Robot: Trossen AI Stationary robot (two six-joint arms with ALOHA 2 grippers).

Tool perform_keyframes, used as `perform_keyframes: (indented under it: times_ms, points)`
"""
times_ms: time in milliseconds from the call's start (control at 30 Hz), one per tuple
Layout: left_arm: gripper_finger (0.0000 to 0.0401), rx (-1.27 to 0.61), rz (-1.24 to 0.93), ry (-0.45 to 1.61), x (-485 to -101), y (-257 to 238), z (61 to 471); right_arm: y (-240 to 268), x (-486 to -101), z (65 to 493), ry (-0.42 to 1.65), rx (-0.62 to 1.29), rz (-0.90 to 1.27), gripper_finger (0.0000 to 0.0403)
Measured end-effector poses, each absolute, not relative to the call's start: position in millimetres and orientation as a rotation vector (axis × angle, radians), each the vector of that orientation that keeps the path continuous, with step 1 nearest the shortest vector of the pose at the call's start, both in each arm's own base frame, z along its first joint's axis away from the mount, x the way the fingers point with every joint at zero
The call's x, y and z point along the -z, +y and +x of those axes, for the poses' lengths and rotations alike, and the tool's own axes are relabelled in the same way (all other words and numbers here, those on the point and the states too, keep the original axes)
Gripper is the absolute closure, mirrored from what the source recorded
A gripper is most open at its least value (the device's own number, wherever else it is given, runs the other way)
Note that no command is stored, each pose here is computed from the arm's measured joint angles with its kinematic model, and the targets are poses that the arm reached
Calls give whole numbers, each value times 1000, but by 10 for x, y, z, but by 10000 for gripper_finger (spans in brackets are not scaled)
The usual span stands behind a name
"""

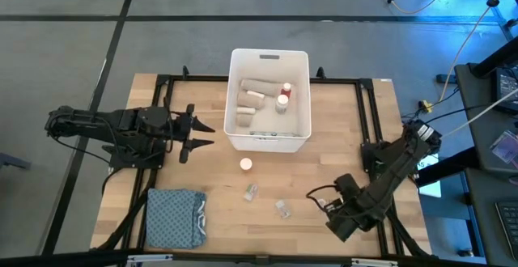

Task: Pick & place medical supplies in basket/bin
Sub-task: Put the small white pill bottle into the white bin

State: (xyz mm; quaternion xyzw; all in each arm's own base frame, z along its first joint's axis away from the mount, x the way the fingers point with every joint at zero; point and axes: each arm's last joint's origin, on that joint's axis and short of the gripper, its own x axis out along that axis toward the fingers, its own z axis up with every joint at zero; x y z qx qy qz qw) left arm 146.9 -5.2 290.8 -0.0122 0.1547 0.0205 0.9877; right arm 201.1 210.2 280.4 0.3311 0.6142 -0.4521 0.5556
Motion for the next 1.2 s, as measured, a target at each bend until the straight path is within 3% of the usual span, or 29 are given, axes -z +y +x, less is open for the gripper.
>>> perform_keyframes:
  times_ms: [533,1000,1200]
  points:
    - [235,-45,-46,311,-2908,-52,1469,1599,-2571,1600,1399,915,924,153]
    - [235,-80,-56,308,-2908,-43,1469,1651,-2412,1648,1391,813,1016,151]
    - [235,-97,-53,308,-2908,-38,1468,1656,-2327,1653,1387,809,1026,125]
